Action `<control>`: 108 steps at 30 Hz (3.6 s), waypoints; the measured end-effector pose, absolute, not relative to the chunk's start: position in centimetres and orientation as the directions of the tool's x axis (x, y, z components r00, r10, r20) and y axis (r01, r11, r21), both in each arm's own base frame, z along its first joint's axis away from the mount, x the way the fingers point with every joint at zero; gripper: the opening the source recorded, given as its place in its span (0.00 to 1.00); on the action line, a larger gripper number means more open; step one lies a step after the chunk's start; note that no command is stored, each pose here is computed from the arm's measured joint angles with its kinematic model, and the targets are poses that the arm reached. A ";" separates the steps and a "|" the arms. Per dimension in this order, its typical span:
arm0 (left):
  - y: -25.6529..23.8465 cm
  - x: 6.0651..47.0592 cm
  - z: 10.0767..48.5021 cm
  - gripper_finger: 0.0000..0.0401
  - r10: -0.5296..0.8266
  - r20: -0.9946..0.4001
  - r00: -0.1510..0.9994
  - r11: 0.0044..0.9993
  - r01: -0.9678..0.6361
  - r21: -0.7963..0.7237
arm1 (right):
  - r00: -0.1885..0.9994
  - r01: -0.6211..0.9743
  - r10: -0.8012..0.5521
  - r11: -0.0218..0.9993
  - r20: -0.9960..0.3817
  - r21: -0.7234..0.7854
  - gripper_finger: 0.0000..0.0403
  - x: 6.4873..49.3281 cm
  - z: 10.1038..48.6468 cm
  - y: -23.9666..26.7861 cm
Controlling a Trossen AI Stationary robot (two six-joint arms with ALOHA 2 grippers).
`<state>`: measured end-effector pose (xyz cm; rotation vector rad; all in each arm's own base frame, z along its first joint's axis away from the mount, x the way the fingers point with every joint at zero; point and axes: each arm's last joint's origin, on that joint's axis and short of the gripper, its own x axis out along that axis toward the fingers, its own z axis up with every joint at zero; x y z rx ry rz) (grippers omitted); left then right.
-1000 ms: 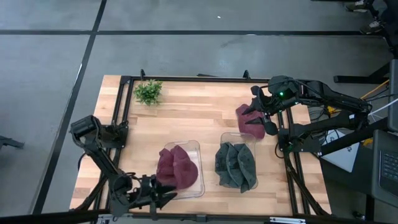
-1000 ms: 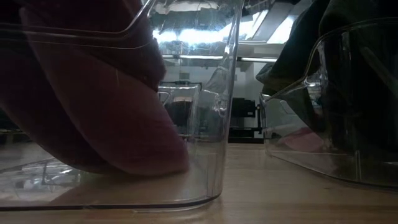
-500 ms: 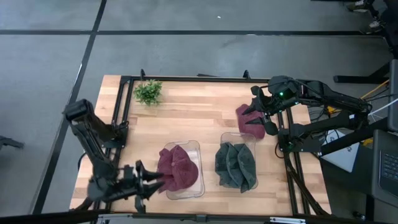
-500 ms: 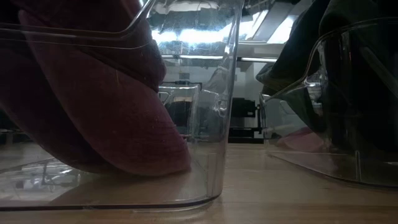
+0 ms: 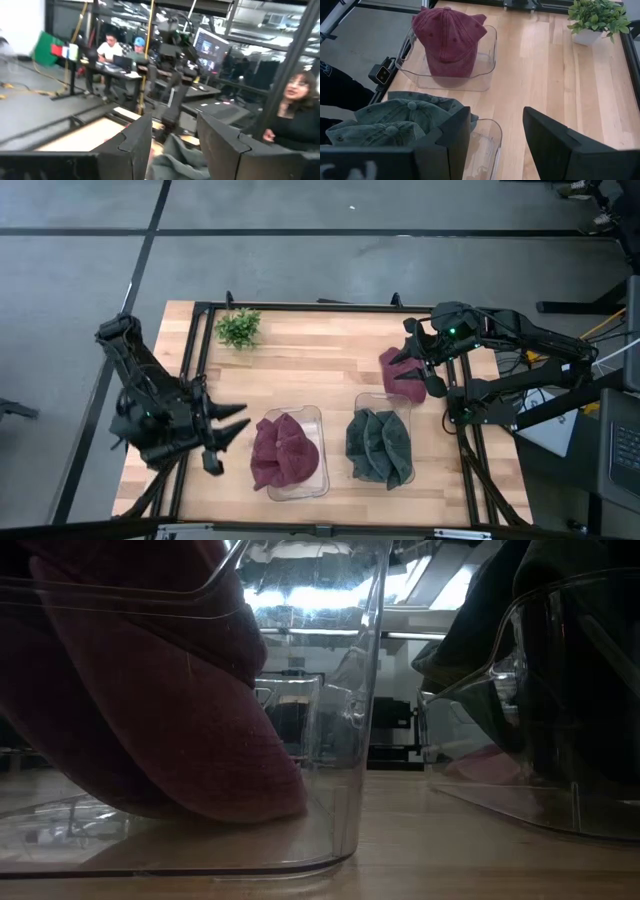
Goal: Pick & Place hat
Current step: Put the pink cap in the left transparent bin
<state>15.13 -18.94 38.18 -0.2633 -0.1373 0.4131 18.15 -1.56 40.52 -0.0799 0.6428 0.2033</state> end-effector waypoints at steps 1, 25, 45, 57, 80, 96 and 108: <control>-18.5 15.1 38.4 0.38 0.421 0.080 0.904 0.884 -0.388 -0.262 | 0.781 -0.212 0.163 0.977 -0.602 -0.010 0.45 18.2 40.5 -1.6; -2.9 17.3 38.5 0.38 0.107 -0.002 0.994 0.990 -0.106 0.098 | 0.881 -0.033 0.047 0.999 -0.471 0.038 0.45 22.4 40.8 -3.7; 3.7 13.3 36.7 0.38 0.151 -0.234 0.961 0.986 -0.129 0.109 | 0.480 0.576 -0.309 0.817 -0.821 0.029 0.45 19.4 36.8 -9.2; 6.5 13.8 35.2 0.38 0.344 -0.146 0.928 0.939 -0.341 0.044 | 0.304 0.605 -0.429 0.777 -0.851 -0.175 0.45 19.2 35.5 -10.0; 13.6 14.5 33.5 0.38 0.436 -0.144 0.888 0.896 -0.444 -0.022 | 0.138 0.906 -0.170 0.421 -0.976 0.055 0.45 14.5 22.3 -14.6; 14.0 14.6 33.2 0.38 0.401 -0.157 0.903 0.910 -0.412 -0.045 | 0.076 0.910 -0.159 0.414 -0.984 0.003 0.59 14.9 18.4 -15.2; 13.9 14.6 33.1 0.38 0.382 -0.162 0.910 0.917 -0.395 -0.059 | -0.034 0.886 -0.099 0.458 -0.995 -0.076 0.53 15.9 15.1 -16.4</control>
